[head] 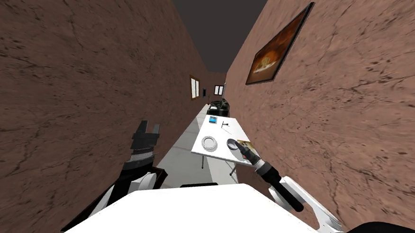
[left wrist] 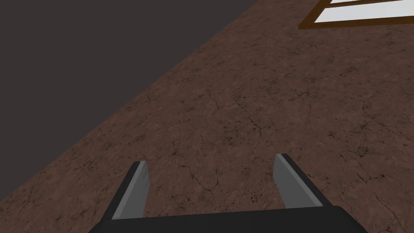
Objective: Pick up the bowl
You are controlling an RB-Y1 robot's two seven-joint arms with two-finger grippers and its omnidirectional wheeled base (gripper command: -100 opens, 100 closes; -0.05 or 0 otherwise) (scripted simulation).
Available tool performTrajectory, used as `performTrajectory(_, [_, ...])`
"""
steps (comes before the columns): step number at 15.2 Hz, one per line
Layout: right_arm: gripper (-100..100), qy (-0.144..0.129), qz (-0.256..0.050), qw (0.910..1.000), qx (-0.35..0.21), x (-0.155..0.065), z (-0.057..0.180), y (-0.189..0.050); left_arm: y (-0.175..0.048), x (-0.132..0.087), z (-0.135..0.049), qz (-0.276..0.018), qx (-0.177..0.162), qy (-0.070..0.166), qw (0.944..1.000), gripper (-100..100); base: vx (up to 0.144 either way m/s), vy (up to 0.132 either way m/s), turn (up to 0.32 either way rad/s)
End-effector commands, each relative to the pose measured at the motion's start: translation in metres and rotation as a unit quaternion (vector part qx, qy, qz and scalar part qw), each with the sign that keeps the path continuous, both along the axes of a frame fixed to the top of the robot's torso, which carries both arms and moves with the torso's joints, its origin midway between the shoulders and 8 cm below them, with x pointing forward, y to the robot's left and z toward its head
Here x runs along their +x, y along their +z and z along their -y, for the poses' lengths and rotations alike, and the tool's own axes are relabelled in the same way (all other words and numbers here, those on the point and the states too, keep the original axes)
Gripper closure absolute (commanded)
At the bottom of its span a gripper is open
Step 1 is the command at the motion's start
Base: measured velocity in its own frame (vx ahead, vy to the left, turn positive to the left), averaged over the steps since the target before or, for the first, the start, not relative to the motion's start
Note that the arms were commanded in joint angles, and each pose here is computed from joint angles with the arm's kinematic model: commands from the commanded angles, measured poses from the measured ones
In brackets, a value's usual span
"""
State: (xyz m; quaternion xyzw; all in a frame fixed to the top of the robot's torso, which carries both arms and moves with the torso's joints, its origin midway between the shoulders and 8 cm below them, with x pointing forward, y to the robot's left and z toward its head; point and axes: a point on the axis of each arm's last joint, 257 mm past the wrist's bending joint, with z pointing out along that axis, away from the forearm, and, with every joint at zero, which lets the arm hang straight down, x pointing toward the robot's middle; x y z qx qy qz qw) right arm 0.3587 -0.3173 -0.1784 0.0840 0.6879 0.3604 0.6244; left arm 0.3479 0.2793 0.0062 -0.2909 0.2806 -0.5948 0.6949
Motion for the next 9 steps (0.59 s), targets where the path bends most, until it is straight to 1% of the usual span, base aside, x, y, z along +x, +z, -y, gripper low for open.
performTrajectory(1, [-100, 0.001, -0.021, 0.9989, -0.041, -0.002, 0.01, -0.017, 0.0, 0.0, 0.0, 0.0, 0.0, 0.0, 1.0, 0, -0.005, 0.074, 0.129])
performTrajectory(2, [-100, -0.005, -0.042, 0.9963, -0.075, -0.005, 0.025, -0.037, 0.0, 0.0, 0.0, 0.0, 0.0, 0.0, 1.0, 0, 0.005, 0.08, 0.186])
performTrajectory(3, [-100, 0.0, -0.043, 0.9955, -0.084, -0.005, 0.026, -0.037, 0.0, 0.0, 0.0, 0.0, 0.0, 0.0, 1.0, 0, 0.01, 0.075, 0.147])
performTrajectory(4, [-100, -0.005, -0.064, 0.991, -0.117, -0.01, 0.041, -0.056, 0.0, 0.0, 0.0, 0.0, 0.0, 0.0, 1.0, 0, 0.013, 0.07, 0.19])
performTrajectory(5, [-100, 0.0, -0.066, 0.9897, -0.127, -0.01, 0.042, -0.055, 0.0, 0.0, 0.0, 0.0, 0.0, 0.0, 1.0, 0, 0.017, 0.067, 0.157])
performTrajectory(6, [-100, -0.005, -0.087, 0.9834, -0.16, -0.016, 0.059, -0.074, 0.0, 0.0, 0.0, 0.0, 0.0, 0.0, 1.0, 0, 0.024, 0.081, 0.199])
performTrajectory(7, [-100, 0.0, -0.088, 0.9817, -0.169, -0.016, 0.06, -0.073, 0.0, 0.0, 0.0, 0.0, 0.0, 0.0, 1.0, 0, 0.025, 0.076, 0.166])
performTrajectory(8, [-100, -0.003, -0.108, 0.9736, -0.201, -0.023, 0.077, -0.09, 0.0, 0.0, 0.0, 0.0, 0.0, 0.0, 1.0, 0, 0.025, 0.075, 0.203])
performTrajectory(9, [-100, 0.002, -0.109, 0.9715, -0.21, -0.023, 0.079, -0.09, 0.0, 0.0, 0.0, 0.0, 0.0, 0.0, 1.0, 0, 0.024, 0.066, 0.155])
